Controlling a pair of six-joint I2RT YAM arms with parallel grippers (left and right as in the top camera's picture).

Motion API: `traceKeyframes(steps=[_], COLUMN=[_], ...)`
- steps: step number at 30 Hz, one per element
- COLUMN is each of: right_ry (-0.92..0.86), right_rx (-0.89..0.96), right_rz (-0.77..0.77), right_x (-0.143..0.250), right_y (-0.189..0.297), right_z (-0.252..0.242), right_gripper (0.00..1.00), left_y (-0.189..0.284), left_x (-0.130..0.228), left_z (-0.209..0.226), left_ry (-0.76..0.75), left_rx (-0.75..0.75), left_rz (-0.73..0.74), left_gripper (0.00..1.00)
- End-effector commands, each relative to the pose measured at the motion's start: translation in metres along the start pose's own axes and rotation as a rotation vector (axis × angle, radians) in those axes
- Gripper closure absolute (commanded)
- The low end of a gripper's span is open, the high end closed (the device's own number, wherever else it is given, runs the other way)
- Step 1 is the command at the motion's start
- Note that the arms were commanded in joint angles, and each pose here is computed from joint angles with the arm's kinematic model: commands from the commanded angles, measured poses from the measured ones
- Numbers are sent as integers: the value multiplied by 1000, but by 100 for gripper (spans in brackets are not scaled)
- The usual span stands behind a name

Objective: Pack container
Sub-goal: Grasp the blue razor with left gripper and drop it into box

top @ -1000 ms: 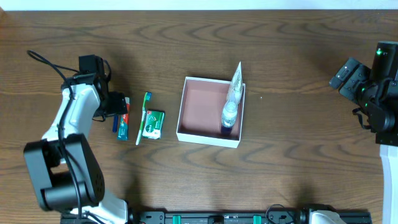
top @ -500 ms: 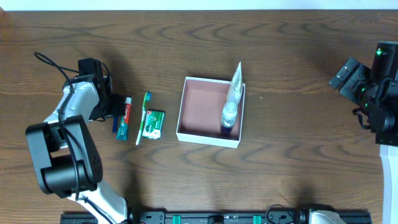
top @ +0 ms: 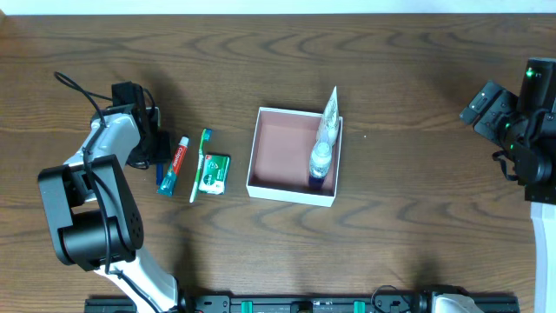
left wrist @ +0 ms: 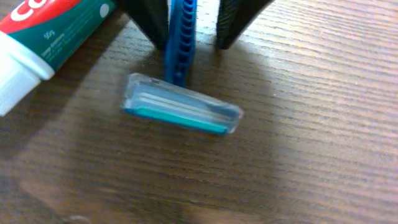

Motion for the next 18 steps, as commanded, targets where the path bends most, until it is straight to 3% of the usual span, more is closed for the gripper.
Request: traceKeyframes(steps=[1,9,18], right_ry=[-4,-4,-4], right_rx=[8,8,8], right_rz=[-10,-10,-10], right_x=[-3,-3,-3], right_y=[1,1,1], right_z=[-2,-2,-2], right_gripper=[1,1,1], left_y=[-6,37,150], left_x=[-1,-7,-16], left_z=[-1,1,-58], left_ry=[-5,45,7], left_rx=[26,23,283], left_rz=[11,-48,-312], left_gripper=[85,93,94])
Point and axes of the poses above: each gripper's point midway between its finger pads, its own y axis back along the fingers, its own z axis along the line the jaws close on, x = y × z, the point moved 7 cm from there along y, back along the fingers, and after that the axes turned 10 degrees about -y, right-handed, at the moved point
